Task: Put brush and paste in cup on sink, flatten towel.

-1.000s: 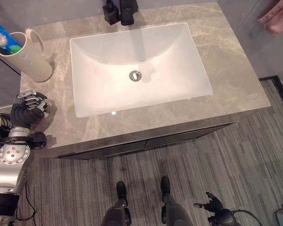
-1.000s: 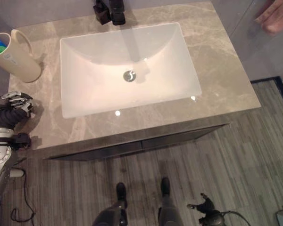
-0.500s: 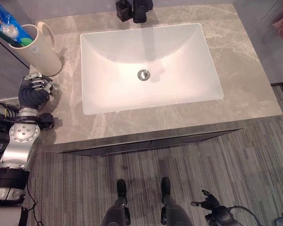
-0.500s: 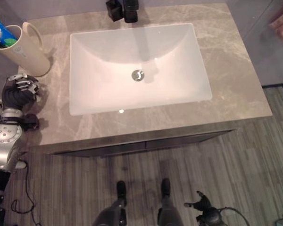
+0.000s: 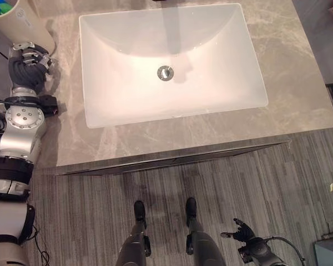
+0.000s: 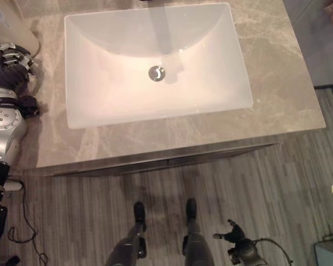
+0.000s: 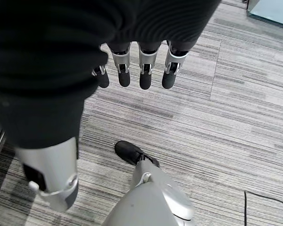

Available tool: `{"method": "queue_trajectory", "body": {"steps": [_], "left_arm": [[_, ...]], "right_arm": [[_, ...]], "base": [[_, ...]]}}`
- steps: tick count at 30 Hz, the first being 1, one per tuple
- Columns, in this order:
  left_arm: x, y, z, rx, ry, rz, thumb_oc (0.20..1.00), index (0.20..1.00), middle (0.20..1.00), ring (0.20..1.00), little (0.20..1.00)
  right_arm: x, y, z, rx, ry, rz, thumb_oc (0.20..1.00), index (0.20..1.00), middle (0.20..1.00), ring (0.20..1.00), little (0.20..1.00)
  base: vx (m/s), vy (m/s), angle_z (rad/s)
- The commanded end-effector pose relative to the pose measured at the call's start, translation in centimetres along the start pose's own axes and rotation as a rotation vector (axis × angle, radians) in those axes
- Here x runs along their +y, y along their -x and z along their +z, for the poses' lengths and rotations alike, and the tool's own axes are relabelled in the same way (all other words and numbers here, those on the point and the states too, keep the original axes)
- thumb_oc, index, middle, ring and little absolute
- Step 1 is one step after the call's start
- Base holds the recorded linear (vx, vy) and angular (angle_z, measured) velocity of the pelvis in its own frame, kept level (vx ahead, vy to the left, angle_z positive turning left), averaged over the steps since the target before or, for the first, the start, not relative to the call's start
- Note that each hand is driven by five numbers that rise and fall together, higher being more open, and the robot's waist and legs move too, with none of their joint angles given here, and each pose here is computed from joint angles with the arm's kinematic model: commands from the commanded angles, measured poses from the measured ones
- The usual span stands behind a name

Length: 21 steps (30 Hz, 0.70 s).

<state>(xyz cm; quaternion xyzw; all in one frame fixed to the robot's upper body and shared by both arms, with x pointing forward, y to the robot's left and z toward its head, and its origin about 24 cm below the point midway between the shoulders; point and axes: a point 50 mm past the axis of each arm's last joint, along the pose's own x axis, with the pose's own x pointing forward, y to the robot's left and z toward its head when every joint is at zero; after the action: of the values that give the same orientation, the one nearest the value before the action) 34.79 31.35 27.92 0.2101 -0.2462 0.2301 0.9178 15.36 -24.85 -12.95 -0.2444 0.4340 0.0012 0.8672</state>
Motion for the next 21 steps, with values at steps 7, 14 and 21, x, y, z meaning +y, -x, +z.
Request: {"method": "queue_trajectory", "body": {"steps": [7,14,21], "left_arm": [[2.6,-2.5,2.9,-0.064,-0.1,0.102,0.2,0.2,0.2,0.2,0.2],[-0.7,0.5,2.2,-0.136,-0.05,-0.021,0.2,0.2,0.2,0.2,0.2],[-4.5,6.6,1.2,-0.196,0.179,-0.195,0.2,0.2,0.2,0.2,0.2]], "right_arm": [[-1.2,-0.3,0.9,-0.029,-0.043,-0.046,1.0,1.0,1.0,1.0,1.0],[-0.9,-0.3,0.6,-0.007,-0.048,-0.044,1.0,1.0,1.0,1.0,1.0],[-1.4,0.0,-0.9,0.043,-0.084,-0.079,1.0,1.0,1.0,1.0,1.0]], "base": [[0.0,0.005,-0.02],[0.01,-0.006,0.0],[0.07,0.015,0.24]]}}
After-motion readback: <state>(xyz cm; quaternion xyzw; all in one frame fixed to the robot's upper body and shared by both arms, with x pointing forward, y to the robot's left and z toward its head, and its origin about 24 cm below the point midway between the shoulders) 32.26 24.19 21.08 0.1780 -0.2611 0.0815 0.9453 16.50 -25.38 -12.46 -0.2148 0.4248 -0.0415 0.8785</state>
